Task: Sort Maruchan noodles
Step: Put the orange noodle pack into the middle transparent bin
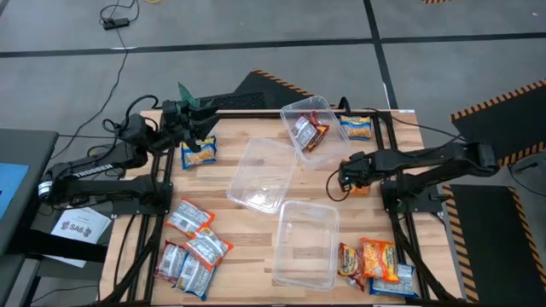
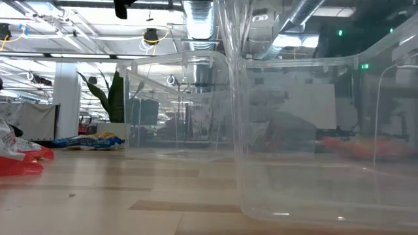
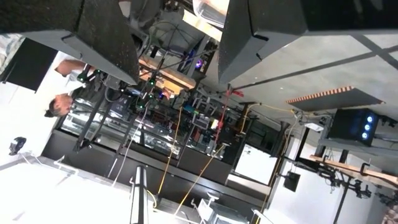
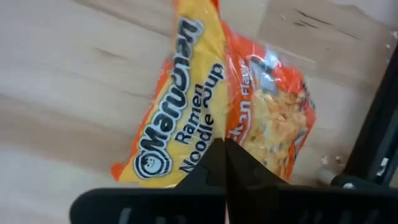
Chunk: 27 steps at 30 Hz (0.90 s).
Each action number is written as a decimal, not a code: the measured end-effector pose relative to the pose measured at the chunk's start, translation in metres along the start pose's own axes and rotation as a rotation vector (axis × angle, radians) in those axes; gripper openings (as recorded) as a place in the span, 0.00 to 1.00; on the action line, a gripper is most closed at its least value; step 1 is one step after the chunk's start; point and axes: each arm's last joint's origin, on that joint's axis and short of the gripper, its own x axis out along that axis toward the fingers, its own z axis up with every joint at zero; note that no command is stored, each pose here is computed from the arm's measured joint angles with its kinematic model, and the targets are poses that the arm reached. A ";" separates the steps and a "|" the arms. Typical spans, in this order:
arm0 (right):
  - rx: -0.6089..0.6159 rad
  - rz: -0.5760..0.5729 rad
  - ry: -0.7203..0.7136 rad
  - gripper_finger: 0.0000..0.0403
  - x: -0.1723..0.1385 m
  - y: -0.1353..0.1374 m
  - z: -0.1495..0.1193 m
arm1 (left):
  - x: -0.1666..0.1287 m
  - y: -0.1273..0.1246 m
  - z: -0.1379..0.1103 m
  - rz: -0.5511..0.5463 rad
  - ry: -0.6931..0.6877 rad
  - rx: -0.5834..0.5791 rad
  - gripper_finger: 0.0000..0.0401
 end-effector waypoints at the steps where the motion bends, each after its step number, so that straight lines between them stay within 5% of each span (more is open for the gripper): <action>1: -0.004 0.012 -0.005 0.01 -0.005 -0.001 0.000 | 0.000 0.000 0.000 0.000 0.000 0.000 0.51; 13: -0.013 0.279 -0.035 0.03 -0.060 -0.010 -0.003 | 0.000 0.000 0.000 0.001 0.002 0.000 0.51; 19: 0.007 0.264 0.004 0.24 -0.050 -0.013 -0.006 | 0.000 0.000 -0.001 0.003 0.010 0.001 0.51; 27: 0.116 0.258 0.003 0.65 -0.018 -0.017 -0.002 | 0.000 0.000 -0.001 0.004 0.009 -0.005 0.51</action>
